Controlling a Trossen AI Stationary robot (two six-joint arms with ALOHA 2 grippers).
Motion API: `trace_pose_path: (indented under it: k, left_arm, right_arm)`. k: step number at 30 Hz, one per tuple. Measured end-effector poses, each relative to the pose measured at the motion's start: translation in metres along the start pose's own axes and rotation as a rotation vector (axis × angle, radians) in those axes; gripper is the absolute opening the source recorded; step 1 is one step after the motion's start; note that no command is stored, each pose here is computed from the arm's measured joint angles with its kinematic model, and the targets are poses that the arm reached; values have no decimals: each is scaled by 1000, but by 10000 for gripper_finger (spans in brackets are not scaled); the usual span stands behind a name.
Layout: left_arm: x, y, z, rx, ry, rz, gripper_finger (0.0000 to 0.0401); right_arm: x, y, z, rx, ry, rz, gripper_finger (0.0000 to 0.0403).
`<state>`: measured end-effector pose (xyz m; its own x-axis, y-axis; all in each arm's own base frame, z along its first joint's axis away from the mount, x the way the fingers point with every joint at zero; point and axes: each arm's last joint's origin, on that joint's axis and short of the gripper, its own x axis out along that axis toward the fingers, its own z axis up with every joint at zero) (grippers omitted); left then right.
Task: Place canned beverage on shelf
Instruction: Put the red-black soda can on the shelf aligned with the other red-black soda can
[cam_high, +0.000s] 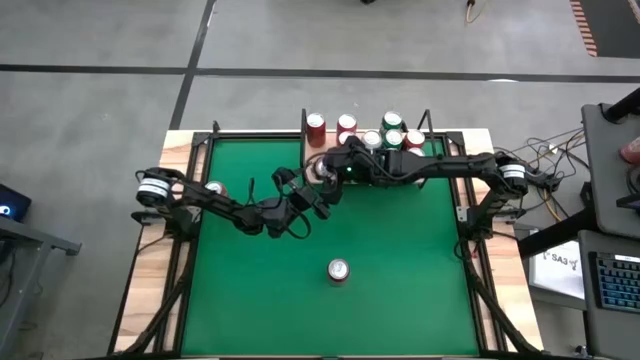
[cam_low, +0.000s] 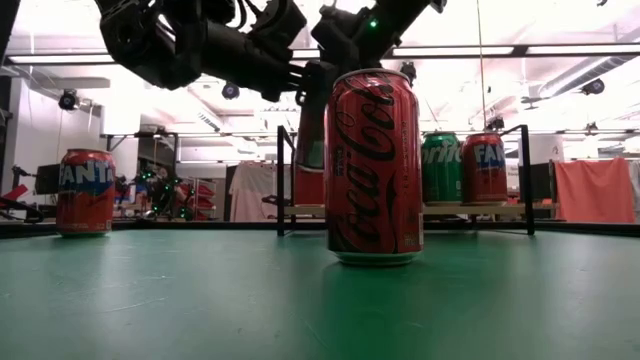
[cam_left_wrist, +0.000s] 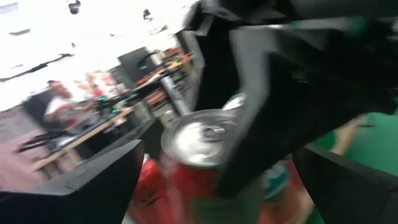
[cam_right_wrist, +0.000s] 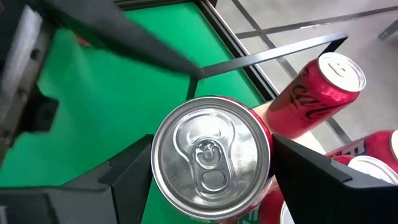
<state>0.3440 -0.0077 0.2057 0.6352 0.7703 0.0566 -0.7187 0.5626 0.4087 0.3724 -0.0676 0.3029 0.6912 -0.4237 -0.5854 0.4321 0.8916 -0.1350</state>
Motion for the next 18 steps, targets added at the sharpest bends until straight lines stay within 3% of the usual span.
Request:
trace_pose_path:
  k: [3,7,18]
  left_arm:
    - [-5,4,6,37,21,54,398]
    - [-16,6,12,86,21,28,398]
    - [-41,45,31,-10,-24,-130,398]
  right_arm:
    - [0,-2,1,4,-3,1,274]
    - [1,-4,1,7,3,37,274]
    - [2,-7,0,11,14,71,274]
